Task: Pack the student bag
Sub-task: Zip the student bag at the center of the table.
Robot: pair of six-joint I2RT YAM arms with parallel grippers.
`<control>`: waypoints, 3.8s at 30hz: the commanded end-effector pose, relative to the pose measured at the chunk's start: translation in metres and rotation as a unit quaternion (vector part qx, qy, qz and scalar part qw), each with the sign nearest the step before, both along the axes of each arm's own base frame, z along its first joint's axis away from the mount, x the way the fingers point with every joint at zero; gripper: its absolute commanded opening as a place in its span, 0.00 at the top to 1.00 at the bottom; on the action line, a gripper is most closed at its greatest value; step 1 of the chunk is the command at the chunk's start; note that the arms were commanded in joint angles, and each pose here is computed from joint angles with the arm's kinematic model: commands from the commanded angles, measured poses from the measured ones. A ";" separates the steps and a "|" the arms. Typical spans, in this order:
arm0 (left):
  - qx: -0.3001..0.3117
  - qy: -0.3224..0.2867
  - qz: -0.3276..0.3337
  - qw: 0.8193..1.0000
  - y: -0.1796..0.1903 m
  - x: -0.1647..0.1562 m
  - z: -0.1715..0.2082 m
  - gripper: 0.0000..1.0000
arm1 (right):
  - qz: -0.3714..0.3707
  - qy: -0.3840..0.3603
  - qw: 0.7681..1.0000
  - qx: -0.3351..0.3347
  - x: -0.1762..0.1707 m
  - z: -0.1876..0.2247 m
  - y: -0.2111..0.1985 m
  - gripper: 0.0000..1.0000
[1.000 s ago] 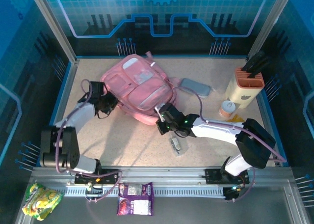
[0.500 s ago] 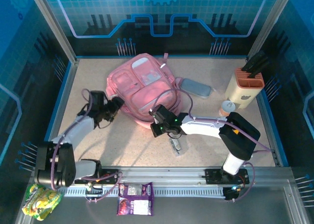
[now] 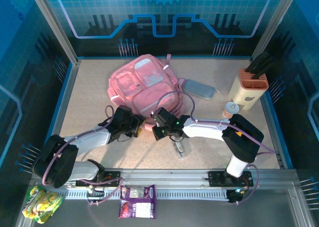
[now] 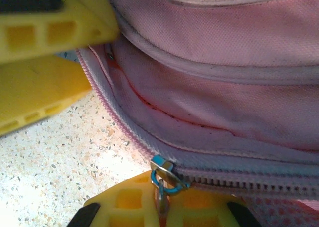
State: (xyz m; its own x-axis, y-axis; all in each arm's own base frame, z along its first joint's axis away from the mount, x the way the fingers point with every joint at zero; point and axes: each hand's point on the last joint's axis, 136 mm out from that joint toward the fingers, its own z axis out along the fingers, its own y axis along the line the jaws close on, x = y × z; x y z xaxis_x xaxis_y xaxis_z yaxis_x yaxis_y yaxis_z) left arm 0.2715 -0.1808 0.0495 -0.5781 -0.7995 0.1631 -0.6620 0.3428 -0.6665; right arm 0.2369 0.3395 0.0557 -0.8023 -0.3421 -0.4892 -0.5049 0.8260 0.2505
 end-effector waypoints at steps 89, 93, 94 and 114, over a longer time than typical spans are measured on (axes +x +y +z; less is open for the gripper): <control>0.033 0.008 0.075 0.997 -0.011 -0.029 0.022 0.42 | 0.085 -0.005 0.996 0.039 -0.020 0.011 0.035 1.00; 0.044 0.021 0.091 0.995 -0.010 -0.025 0.010 0.49 | 0.086 -0.010 0.996 0.036 -0.017 0.011 0.037 1.00; 0.044 0.021 0.094 0.994 -0.010 -0.024 0.008 0.50 | 0.085 -0.010 0.996 0.035 -0.016 0.011 0.037 1.00; 0.149 -0.038 0.080 0.985 0.055 -0.017 0.033 1.00 | 0.007 -0.025 0.999 -0.044 0.013 0.017 -0.042 1.00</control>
